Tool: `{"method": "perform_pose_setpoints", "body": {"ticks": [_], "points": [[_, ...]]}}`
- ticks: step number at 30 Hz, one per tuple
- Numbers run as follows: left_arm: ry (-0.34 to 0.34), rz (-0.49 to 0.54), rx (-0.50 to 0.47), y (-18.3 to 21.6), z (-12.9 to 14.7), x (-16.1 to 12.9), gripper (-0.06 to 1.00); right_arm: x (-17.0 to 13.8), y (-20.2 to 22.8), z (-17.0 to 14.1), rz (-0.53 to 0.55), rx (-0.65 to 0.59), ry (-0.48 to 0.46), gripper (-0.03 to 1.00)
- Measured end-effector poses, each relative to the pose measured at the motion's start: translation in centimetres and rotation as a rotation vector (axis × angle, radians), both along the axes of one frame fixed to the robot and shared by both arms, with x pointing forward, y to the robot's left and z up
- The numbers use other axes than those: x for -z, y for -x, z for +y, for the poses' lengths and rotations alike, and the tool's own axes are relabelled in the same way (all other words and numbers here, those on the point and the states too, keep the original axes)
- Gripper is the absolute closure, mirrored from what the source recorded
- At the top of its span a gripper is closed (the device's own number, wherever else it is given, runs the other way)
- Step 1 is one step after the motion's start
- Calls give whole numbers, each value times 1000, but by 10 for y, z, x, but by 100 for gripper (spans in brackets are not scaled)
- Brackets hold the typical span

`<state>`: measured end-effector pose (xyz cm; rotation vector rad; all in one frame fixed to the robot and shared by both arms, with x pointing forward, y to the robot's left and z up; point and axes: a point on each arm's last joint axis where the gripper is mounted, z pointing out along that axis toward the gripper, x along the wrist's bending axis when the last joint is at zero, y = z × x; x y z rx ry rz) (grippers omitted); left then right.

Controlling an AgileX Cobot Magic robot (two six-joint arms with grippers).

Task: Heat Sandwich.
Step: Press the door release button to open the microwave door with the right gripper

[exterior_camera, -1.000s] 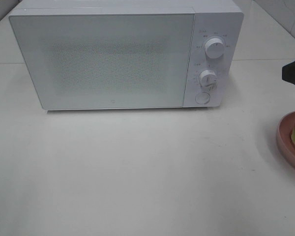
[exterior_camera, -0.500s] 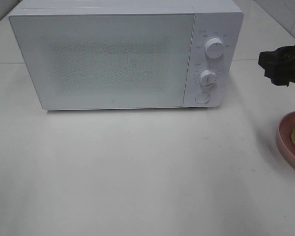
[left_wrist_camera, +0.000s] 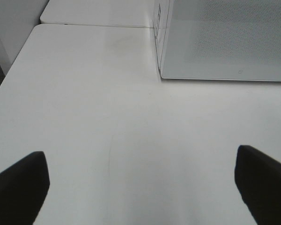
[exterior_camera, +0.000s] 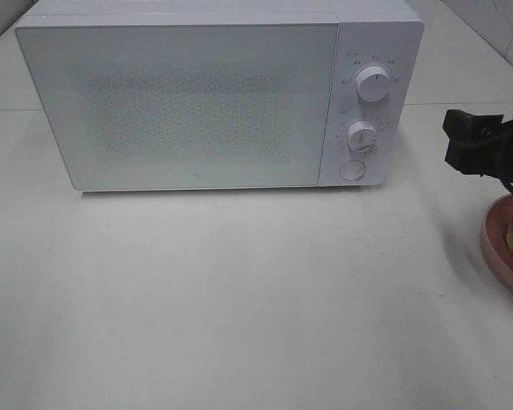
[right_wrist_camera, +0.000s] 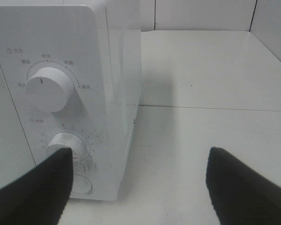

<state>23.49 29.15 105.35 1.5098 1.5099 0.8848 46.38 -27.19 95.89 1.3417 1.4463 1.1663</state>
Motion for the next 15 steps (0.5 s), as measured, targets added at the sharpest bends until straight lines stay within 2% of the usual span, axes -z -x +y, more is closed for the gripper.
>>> {"method": "perform_pose_setpoints", "body": {"ticks": [15], "points": [[0,0,0,0,0,0,-5,32,10,41,0,3,59,20]]}}
